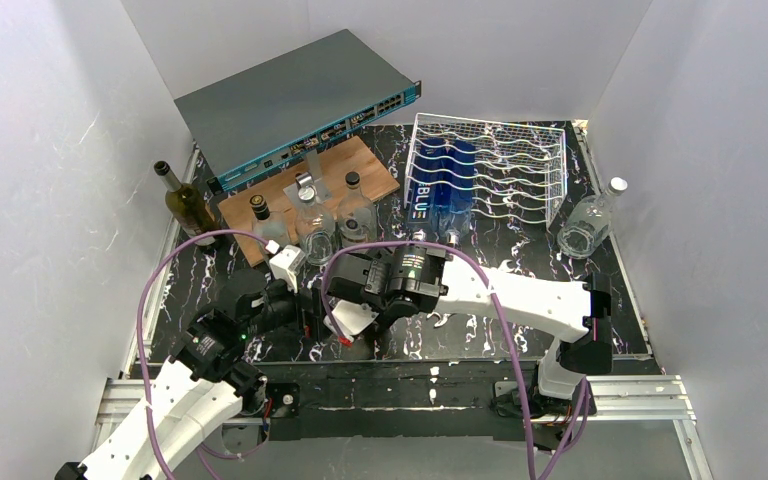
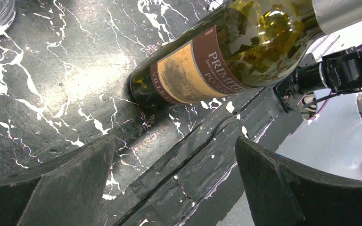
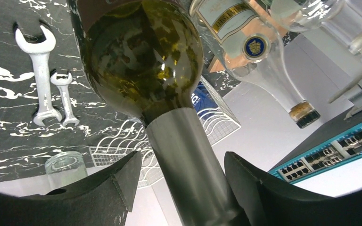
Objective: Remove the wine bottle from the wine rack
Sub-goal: Place the wine bottle at the center of the board, then move the wine bottle to the center of the board.
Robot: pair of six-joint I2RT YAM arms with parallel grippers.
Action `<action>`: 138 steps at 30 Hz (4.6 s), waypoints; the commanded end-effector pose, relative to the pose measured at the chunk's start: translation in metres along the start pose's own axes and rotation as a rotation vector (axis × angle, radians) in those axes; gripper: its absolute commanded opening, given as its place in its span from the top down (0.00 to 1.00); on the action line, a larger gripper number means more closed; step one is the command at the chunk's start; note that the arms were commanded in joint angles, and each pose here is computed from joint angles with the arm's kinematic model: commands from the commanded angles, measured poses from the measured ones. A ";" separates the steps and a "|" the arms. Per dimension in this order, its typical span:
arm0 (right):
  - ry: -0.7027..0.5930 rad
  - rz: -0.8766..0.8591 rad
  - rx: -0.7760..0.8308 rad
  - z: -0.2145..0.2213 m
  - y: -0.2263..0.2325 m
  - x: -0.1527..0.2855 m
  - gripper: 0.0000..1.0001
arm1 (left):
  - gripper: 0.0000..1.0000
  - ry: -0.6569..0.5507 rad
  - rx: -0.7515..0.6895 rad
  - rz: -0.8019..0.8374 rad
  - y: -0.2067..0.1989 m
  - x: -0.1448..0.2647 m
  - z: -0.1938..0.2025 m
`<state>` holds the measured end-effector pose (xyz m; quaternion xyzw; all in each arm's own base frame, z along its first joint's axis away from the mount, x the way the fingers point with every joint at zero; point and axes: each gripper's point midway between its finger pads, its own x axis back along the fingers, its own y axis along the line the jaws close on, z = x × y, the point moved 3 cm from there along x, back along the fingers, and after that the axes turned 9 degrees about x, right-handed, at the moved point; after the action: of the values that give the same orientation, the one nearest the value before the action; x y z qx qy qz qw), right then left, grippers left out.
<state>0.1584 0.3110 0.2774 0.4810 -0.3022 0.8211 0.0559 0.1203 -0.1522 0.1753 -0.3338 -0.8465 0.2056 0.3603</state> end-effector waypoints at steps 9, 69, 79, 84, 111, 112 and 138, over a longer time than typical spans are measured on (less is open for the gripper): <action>-0.011 0.080 0.263 0.003 -0.032 0.020 0.25 | 0.01 0.006 -0.022 0.017 -0.001 -0.001 0.002; -0.202 0.247 -0.185 0.041 -0.040 0.077 0.02 | 0.01 -0.030 -0.062 0.110 -0.022 0.014 -0.009; -0.197 0.276 -0.547 0.101 -0.036 0.048 0.02 | 0.01 -0.047 -0.063 0.140 -0.032 0.018 -0.016; -0.204 0.252 -0.850 0.138 -0.021 0.019 0.02 | 0.01 -0.090 -0.090 0.184 -0.044 0.028 -0.027; -0.728 0.180 -1.683 0.165 0.094 -0.046 0.02 | 0.01 -0.187 -0.485 -0.081 -0.098 0.021 -0.098; -0.714 0.185 -1.703 0.166 0.098 -0.050 0.01 | 0.01 -0.190 -0.506 -0.102 -0.099 0.017 -0.098; -0.851 0.291 -1.802 0.155 0.147 -0.075 0.02 | 0.32 -0.271 -0.433 -0.329 -0.094 -0.026 -0.098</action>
<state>0.2579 0.1205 0.1956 0.4621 -0.8591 0.0389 0.2165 0.1638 -0.2324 0.2803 -0.2673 -0.9435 -0.0043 0.1960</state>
